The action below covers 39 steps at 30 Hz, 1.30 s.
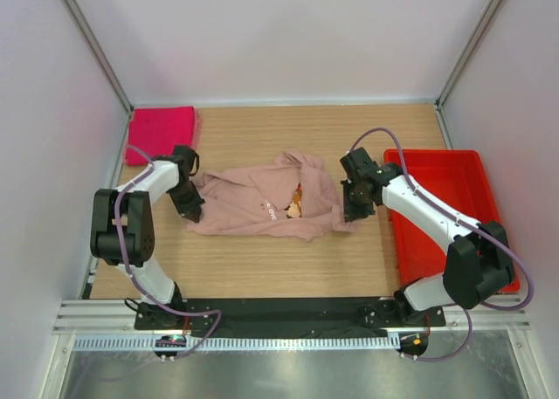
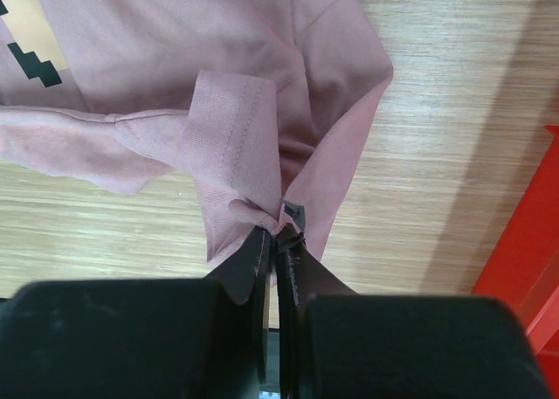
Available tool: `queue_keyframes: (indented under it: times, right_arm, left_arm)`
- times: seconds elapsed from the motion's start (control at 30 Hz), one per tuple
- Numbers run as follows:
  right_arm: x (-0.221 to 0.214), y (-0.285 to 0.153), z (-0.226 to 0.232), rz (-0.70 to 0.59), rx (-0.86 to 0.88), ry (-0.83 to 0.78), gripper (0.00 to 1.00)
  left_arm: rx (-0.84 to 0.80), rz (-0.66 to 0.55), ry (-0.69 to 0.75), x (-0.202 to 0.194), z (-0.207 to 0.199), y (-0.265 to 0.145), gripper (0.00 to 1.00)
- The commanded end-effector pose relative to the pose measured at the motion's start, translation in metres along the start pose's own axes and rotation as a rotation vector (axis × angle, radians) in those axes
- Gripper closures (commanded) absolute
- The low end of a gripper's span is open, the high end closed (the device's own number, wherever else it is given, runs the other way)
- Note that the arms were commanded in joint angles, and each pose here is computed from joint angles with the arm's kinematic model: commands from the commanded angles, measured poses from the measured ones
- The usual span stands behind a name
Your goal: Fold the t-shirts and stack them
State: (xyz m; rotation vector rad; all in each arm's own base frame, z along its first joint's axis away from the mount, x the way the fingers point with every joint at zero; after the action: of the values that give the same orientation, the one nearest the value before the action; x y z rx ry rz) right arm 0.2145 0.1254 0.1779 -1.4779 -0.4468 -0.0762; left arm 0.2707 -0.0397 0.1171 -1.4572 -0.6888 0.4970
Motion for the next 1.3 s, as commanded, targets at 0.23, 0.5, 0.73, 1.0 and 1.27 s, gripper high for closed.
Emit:
queue_keyframes:
  times: [0.23, 0.5, 0.73, 1.0, 1.27]
  right_arm:
    - [0.001, -0.004, 0.0, -0.033, 0.012, -0.009, 0.94]
    - [-0.011, -0.007, -0.002, -0.025, 0.026, 0.001, 0.94]
    - [-0.021, -0.012, -0.005, -0.032, 0.024, 0.004, 0.94]
    - [-0.025, -0.003, -0.003, -0.008, 0.04, -0.006, 0.94]
    - [-0.022, 0.0, -0.001, 0.004, 0.069, -0.028, 0.94]
  left_arm:
    - [-0.098, -0.057, -0.011, -0.004, 0.008, -0.041, 1.0]
    - [-0.175, -0.063, -0.096, -0.041, 0.043, -0.084, 1.0]
    - [-0.214, 0.094, -0.221, -0.101, 0.079, -0.062, 1.0]
    - [-0.167, 0.174, -0.234, -0.113, 0.081, -0.032, 1.0]
    - [-0.143, 0.115, -0.25, -0.109, 0.082, -0.03, 0.7]
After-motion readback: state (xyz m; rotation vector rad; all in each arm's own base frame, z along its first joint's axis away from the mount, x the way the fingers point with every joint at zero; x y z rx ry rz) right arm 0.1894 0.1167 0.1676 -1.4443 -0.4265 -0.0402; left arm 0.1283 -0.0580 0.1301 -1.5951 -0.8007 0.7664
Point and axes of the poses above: each gripper's point midway between its finger pads, its own y axis out along the fingers, its own z axis along the line the jaws close on, x = y × z, the point moved 9 cm from there along -y, back along the fingers, and after that the axes turned 14 degrees about -y, right-handed, at the moved point
